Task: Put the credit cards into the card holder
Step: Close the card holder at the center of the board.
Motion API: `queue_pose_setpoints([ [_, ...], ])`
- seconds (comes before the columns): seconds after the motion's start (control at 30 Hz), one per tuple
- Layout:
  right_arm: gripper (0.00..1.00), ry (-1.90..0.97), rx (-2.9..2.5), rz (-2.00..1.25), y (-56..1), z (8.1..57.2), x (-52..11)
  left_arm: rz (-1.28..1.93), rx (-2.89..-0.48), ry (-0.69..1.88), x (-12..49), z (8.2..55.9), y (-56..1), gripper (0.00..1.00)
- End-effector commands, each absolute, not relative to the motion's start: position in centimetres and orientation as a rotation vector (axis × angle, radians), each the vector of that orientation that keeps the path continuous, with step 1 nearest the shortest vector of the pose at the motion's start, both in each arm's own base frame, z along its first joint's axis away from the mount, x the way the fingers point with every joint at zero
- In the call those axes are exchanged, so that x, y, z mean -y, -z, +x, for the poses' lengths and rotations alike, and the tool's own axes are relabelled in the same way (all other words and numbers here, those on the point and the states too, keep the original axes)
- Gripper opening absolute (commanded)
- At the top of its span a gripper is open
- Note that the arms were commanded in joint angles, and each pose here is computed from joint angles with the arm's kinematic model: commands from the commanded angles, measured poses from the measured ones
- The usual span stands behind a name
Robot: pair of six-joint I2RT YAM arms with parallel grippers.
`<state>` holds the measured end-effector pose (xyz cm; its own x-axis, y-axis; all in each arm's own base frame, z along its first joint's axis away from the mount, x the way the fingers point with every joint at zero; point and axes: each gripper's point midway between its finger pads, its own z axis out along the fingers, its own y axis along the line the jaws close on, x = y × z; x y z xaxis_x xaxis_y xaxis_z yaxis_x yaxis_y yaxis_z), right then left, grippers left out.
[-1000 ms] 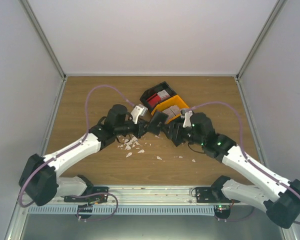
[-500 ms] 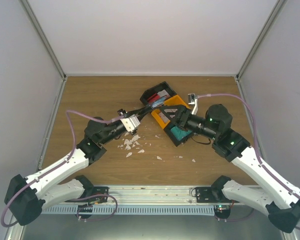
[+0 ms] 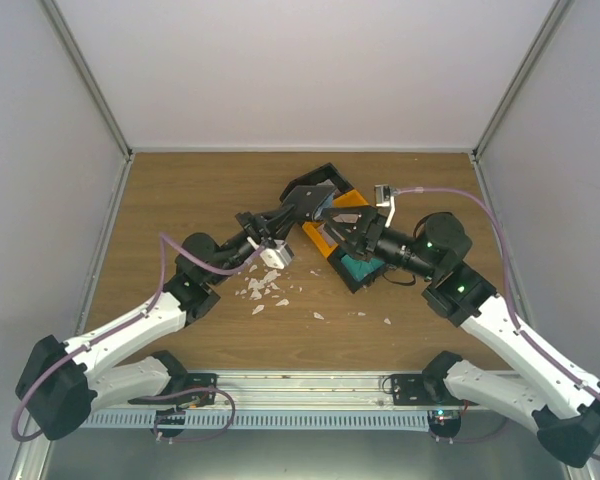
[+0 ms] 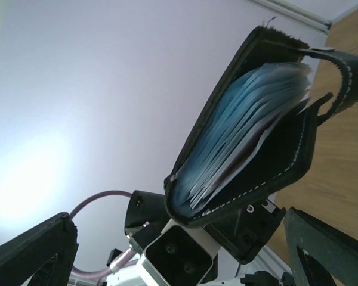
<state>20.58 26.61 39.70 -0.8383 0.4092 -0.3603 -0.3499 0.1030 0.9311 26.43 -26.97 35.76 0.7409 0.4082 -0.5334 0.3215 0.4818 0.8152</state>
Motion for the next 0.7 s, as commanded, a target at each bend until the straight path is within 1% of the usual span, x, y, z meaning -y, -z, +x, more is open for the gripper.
queue_pose_setpoints([
  [0.0,0.91,-1.766,-1.874,0.174,-39.3,21.8,-26.2,1.032,-0.61,-0.114,26.3,24.5,-39.1,0.0],
  [0.1,0.83,-1.698,-1.946,0.256,-38.4,22.9,-26.1,1.072,-0.567,-0.136,26.6,23.9,-38.7,0.0],
  [0.27,0.7,-1.68,-1.929,0.249,-39.5,23.7,-26.5,1.117,-0.538,-0.155,26.9,23.6,-37.9,0.0],
  [0.3,0.65,-1.679,-1.936,0.251,-39.4,23.9,-26.6,1.116,-0.533,-0.15,26.9,23.5,-38.0,0.0],
  [0.33,0.6,-1.684,-1.939,0.247,-39.4,23.9,-26.8,1.114,-0.53,-0.144,26.9,23.3,-38.0,0.0],
  [0.37,0.51,-1.69,-1.943,0.241,-39.3,23.9,-26.9,1.114,-0.533,-0.142,26.9,23.4,-38.0,0.0],
  [0.47,0.2,-1.703,-1.945,0.22,-39.1,23.8,-27.2,1.099,-0.567,-0.133,26.8,23.8,-37.8,0.01],
  [0.5,0.12,-1.699,-1.935,0.212,-39.1,23.7,-27.1,1.076,-0.601,-0.11,26.7,24.0,-38.1,0.04],
  [0.53,0.06,-1.689,-1.922,0.2,-39.1,23.7,-27.0,1.044,-0.65,-0.073,26.4,24.3,-38.5,0.11],
  [0.57,0.02,-1.677,-1.906,0.187,-39.2,23.7,-26.8,1.003,-0.698,-0.03,26.0,24.5,-38.9,0.2],
  [0.6,0.01,-1.661,-1.886,0.163,-39.2,23.7,-26.7,0.95,-0.75,0.025,25.6,24.6,-39.4,0.3],
  [0.67,0.01,-1.615,-1.838,0.123,-39.4,23.9,-26.2,0.871,-0.823,0.139,24.6,24.1,-39.7,0.45],
])
